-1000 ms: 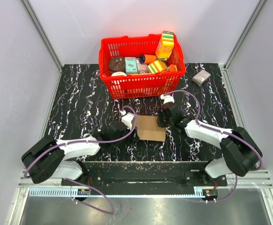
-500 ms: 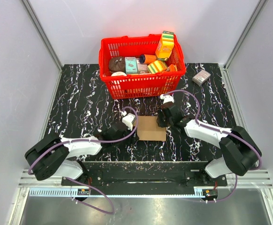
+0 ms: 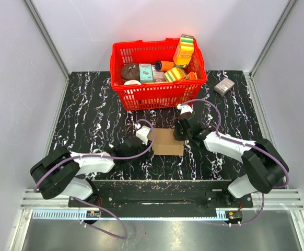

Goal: Fold the paper box

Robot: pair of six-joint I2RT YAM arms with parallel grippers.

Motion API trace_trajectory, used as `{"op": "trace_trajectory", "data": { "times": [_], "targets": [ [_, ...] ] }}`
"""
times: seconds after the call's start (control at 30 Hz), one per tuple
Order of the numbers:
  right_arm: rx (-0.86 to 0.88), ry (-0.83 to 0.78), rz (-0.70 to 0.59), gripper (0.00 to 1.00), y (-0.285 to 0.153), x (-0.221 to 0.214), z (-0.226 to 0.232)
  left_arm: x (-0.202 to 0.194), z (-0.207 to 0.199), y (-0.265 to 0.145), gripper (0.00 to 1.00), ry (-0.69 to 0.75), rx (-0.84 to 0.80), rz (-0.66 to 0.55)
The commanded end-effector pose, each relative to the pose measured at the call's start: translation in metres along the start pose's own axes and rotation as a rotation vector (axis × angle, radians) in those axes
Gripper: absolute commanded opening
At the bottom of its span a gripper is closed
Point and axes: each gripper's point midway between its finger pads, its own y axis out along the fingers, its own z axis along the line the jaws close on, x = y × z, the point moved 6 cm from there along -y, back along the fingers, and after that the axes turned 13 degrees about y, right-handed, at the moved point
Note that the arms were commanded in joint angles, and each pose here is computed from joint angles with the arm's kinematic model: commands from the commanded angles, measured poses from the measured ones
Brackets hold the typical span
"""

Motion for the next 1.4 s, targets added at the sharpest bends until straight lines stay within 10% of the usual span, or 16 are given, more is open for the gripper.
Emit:
{"op": "trace_trajectory", "data": {
  "times": [0.0, 1.37],
  "targets": [
    [-0.002, -0.010, 0.048, 0.23, 0.004, -0.007, -0.002, 0.004, 0.005, 0.007, 0.48, 0.017, 0.048, -0.042],
    [0.012, -0.018, 0.062, 0.23, 0.001, -0.008, -0.003, 0.000, 0.028, 0.024, 0.64, 0.013, 0.272, 0.014]
  ]
}}
